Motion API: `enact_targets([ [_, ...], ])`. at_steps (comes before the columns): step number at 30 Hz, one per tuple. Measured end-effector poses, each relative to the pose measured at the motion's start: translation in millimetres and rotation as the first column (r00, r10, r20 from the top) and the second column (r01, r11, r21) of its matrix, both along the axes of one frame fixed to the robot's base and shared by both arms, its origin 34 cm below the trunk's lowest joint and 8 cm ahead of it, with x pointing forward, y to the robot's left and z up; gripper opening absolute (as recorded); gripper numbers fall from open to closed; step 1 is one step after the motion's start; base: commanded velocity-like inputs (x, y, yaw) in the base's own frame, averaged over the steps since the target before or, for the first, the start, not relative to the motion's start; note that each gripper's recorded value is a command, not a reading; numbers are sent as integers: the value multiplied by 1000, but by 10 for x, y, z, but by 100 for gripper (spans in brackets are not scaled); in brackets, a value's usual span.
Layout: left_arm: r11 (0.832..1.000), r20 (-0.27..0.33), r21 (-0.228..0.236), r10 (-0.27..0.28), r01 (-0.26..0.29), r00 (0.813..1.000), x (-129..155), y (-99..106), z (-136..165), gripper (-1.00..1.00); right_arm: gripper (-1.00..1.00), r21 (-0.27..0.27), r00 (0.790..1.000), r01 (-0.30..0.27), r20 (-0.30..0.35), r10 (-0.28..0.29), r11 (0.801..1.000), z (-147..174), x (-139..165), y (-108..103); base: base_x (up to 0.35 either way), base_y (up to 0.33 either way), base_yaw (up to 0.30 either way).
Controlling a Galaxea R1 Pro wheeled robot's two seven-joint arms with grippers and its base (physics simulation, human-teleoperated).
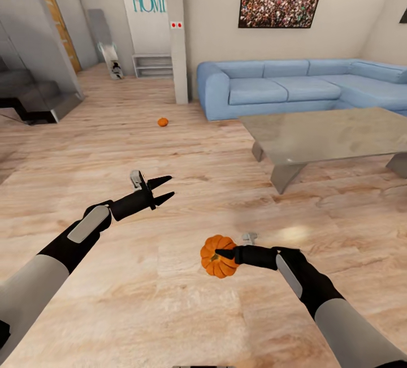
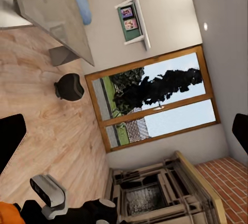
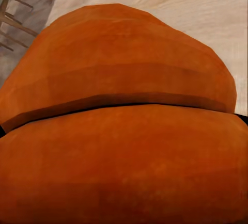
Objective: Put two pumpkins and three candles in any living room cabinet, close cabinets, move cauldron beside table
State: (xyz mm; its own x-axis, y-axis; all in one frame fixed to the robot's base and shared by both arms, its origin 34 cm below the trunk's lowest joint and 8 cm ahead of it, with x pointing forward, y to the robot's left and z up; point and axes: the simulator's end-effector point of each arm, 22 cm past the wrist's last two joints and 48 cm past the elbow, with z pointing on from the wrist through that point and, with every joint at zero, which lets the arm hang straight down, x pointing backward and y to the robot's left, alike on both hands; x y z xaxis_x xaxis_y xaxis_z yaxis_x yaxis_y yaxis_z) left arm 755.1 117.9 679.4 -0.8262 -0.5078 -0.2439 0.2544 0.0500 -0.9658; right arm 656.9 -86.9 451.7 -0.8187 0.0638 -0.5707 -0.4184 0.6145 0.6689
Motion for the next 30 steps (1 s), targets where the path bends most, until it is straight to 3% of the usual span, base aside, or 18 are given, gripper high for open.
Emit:
enact_targets([
  [14, 1000, 8, 0, 0, 0, 1000, 64, 2, 362, 100, -100, -4, 1000, -9, 10, 9, 1000, 342, 64, 28, 0, 0, 281],
  [30, 1000, 21, 0, 3, -3, 1000, 52, 15, 451, 100, -100, 5, 999, -9, 51, 8, 1000, 464, 109, 36, 0, 0, 250],
])
